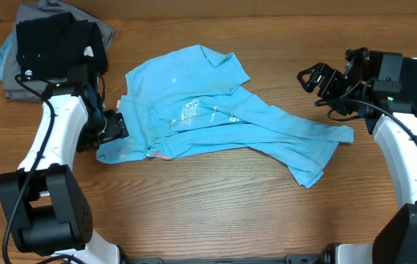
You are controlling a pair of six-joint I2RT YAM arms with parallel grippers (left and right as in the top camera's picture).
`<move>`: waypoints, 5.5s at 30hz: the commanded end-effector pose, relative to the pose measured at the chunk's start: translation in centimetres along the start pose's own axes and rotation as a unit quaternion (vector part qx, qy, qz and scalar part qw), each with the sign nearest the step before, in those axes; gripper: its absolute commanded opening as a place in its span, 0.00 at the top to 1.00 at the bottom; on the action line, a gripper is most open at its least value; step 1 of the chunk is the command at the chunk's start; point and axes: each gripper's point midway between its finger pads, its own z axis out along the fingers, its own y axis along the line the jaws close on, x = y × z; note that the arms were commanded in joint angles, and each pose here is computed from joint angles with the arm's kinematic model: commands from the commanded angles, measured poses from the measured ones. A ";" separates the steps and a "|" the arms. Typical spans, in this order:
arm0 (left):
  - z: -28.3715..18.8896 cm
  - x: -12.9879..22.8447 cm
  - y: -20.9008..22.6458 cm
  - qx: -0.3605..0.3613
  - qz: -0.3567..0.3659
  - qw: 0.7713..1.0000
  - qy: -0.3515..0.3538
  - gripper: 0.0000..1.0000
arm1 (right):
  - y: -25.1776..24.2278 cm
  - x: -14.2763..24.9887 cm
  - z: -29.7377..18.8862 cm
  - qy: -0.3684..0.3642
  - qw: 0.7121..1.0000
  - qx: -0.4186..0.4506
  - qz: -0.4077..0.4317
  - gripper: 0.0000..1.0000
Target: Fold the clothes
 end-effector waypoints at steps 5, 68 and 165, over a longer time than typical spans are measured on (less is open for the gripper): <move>1.3 -2.5 -0.5 0.010 -0.004 1.000 -0.026 0.23 | 0.9 2.9 -0.1 0.062 0.997 -0.024 0.027 0.00; 1.3 -8.4 -5.8 0.126 0.081 0.985 -0.083 0.00 | -12.8 5.1 -5.6 0.047 0.935 0.318 0.146 0.00; -1.2 -9.5 -8.5 0.149 0.139 0.974 -0.096 0.96 | -13.3 16.7 -0.8 0.189 0.929 0.306 0.081 0.39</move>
